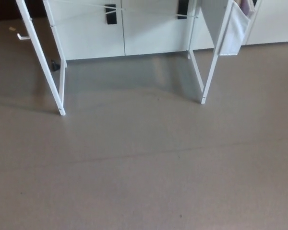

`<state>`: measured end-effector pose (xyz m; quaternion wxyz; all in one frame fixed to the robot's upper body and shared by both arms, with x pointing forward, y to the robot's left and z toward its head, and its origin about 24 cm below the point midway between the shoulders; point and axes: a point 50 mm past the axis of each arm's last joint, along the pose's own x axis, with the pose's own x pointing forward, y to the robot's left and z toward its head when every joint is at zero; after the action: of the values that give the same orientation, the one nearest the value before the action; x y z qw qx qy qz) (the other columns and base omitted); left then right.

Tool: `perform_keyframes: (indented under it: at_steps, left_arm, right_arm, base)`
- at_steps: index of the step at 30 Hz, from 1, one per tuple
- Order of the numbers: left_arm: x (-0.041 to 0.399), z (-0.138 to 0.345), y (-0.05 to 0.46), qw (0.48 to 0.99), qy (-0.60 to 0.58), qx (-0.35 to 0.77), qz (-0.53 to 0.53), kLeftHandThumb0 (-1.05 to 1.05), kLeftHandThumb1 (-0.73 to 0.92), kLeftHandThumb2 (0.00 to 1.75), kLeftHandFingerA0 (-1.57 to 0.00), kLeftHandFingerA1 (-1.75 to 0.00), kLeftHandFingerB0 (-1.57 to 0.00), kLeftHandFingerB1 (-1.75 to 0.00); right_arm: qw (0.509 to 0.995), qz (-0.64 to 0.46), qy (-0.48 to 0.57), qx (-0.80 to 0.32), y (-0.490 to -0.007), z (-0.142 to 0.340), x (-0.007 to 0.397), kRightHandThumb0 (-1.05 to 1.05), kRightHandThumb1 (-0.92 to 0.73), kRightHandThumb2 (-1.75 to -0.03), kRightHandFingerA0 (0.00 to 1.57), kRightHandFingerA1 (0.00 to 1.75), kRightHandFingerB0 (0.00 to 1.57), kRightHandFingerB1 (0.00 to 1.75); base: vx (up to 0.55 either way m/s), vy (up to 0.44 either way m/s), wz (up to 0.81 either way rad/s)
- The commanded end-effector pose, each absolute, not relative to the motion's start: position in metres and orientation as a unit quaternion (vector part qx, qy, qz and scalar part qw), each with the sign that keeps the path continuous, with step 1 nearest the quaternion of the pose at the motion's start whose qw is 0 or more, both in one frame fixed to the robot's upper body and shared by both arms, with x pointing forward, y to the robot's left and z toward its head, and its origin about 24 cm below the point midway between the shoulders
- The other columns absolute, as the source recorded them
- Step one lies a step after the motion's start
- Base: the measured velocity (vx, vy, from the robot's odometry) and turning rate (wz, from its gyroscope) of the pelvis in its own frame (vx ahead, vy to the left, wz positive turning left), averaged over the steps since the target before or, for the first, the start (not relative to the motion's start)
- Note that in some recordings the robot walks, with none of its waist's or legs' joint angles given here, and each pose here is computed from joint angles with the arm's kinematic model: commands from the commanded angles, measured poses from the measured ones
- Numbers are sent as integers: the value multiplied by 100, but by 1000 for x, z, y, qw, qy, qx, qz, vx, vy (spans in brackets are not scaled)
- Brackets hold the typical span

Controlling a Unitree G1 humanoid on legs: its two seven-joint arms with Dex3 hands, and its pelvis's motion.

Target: The robot walks towards a desk on which a file tray is kept in the middle and a stapler is kept to its right. The robot lifts the stapler using its right hand and places it on the file tray.

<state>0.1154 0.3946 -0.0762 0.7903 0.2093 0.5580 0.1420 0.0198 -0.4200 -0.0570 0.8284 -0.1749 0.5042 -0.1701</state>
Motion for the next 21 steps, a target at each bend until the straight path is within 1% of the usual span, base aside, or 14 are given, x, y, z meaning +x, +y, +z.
perform_keyframes:
  at_steps: [1,2,3,5,6,8,10,12,13,15,16,18,19,21]
  left_arm:
    - [114,-72,400,788,555,223,144,-60,50,131,-36,-86,0,-69]
    - [114,-72,400,791,554,216,145,-62,46,130,-33,-85,0,-70]
    - [114,-72,400,789,556,220,142,-61,47,130,-34,-85,0,-69]
    - [114,-71,401,790,555,220,143,-62,44,127,-33,-85,0,-69]
    - [114,-71,401,789,555,220,144,-62,47,129,-36,-85,0,-69]
    - [115,-72,400,789,555,219,145,-61,46,129,-43,-88,0,-69]
    - [114,-73,399,793,552,212,146,-62,48,131,-32,-85,0,-70]
    - [114,-74,398,793,552,211,147,-62,48,131,-32,-85,0,-70]
    - [115,-73,398,791,554,215,147,-76,33,134,-48,-101,-10,-81]
    - [115,-73,398,790,555,216,147,-76,33,134,-48,-101,-10,-81]
    - [115,-73,399,792,554,213,145,-61,44,129,-27,-83,0,-70]
    - [114,-73,399,789,555,222,143,-60,48,130,-36,-85,0,-69]
    - [115,-73,399,787,557,223,144,-59,50,131,-37,-86,-1,-69]
    - [115,-73,399,787,557,223,144,-59,50,131,-37,-86,-1,-69]
  right_arm:
    - [828,-170,500,-190,-423,-53,19,-56,-47,-74,30,56,10,38]
    - [826,-163,499,-204,-423,-52,20,-57,-48,-75,33,56,11,38]
    - [842,-183,481,-163,-421,-52,19,-50,-49,-70,17,53,11,37]
    - [838,-172,491,-166,-421,-52,19,-55,-48,-71,18,52,10,37]
    - [833,-171,495,-181,-421,-52,20,-55,-48,-75,26,54,10,39]
    - [823,-167,504,-202,-423,-53,21,-58,-49,-75,26,53,9,38]
    - [821,-161,506,-209,-424,-52,22,-57,-49,-75,38,57,9,38]
    - [821,-161,506,-210,-425,-52,22,-57,-49,-75,38,57,9,38]
    - [822,-166,504,-207,-425,-53,22,-54,-48,-74,39,58,9,38]
    - [822,-168,503,-205,-425,-53,22,-54,-48,-74,39,58,9,38]
    - [832,-185,492,-176,-424,-54,21,-51,-46,-72,31,56,10,39]
    - [823,-176,502,-201,-424,-54,22,-55,-47,-74,34,56,11,39]
    - [824,-175,500,-200,-424,-55,22,-51,-48,-73,26,53,10,39]
    - [824,-175,500,-200,-424,-55,22,-51,-48,-73,26,53,10,39]
  base:
    - [22,-19,10]
    - [39,-48,8]
    - [36,-87,4]
    - [52,-139,2]
    - [55,-220,8]
    - [-27,-228,3]
    - [78,-355,1]
    - [92,-224,0]
    - [103,-119,-3]
    - [118,-74,0]
    - [126,-28,-4]
    - [109,14,-4]
    - [129,47,-9]
    - [135,80,-3]
